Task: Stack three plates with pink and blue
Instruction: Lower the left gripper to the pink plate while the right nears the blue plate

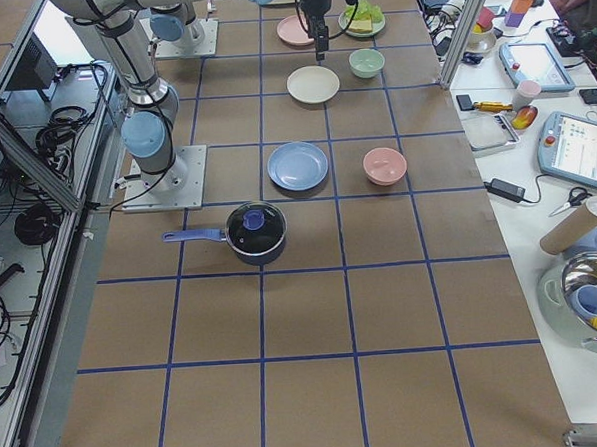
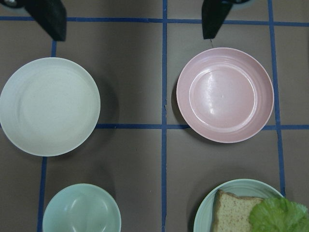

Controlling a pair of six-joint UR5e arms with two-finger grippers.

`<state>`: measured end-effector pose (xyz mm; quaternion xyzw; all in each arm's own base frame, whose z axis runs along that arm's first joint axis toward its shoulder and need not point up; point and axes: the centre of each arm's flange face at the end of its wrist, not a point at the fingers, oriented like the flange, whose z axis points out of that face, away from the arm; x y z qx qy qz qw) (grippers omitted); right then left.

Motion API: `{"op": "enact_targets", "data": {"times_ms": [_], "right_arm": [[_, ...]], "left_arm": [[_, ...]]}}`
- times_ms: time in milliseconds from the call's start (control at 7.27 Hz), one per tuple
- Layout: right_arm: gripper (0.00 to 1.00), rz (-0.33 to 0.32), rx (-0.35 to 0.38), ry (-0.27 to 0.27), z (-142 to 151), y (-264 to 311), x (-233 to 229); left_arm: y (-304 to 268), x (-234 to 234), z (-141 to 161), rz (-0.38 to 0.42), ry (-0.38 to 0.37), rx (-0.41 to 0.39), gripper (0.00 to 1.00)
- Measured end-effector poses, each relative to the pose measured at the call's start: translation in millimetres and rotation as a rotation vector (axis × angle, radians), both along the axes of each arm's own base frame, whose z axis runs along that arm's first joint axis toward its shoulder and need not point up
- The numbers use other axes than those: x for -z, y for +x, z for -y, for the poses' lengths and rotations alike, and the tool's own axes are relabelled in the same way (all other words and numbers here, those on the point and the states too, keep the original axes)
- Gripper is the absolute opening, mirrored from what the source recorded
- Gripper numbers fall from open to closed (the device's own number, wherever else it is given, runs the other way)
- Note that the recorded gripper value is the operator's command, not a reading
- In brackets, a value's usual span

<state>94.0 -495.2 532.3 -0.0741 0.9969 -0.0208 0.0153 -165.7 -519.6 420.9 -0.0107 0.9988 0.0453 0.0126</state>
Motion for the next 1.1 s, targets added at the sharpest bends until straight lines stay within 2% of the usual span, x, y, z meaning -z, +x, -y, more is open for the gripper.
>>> {"op": "enact_targets", "data": {"times_ms": [275,412,550,688,825,962,1100], "right_arm": [[0.88,0.002,0.022,0.021,9,-59,11],[0.88,0.008,0.028,0.040,10,-87,23],[0.88,0.014,0.039,0.054,9,-112,37],[0.88,0.015,0.029,0.056,10,-131,54],[0.88,0.013,0.014,0.050,10,-147,74],[0.88,0.011,0.001,0.043,8,-162,96],[0.88,0.008,-0.009,0.032,3,-175,124]], "left_arm": [[30,106,-9,0.003,0.076,-0.010,1.00],[38,150,-19,0.004,0.106,-0.022,1.00],[42,183,-25,0.005,0.113,-0.028,0.95],[44,203,-24,0.005,0.101,-0.029,0.85],[44,219,-21,0.006,0.090,-0.028,0.58],[44,231,-19,0.006,0.084,-0.027,0.08],[44,237,-17,0.005,0.081,-0.025,0.00]]}}
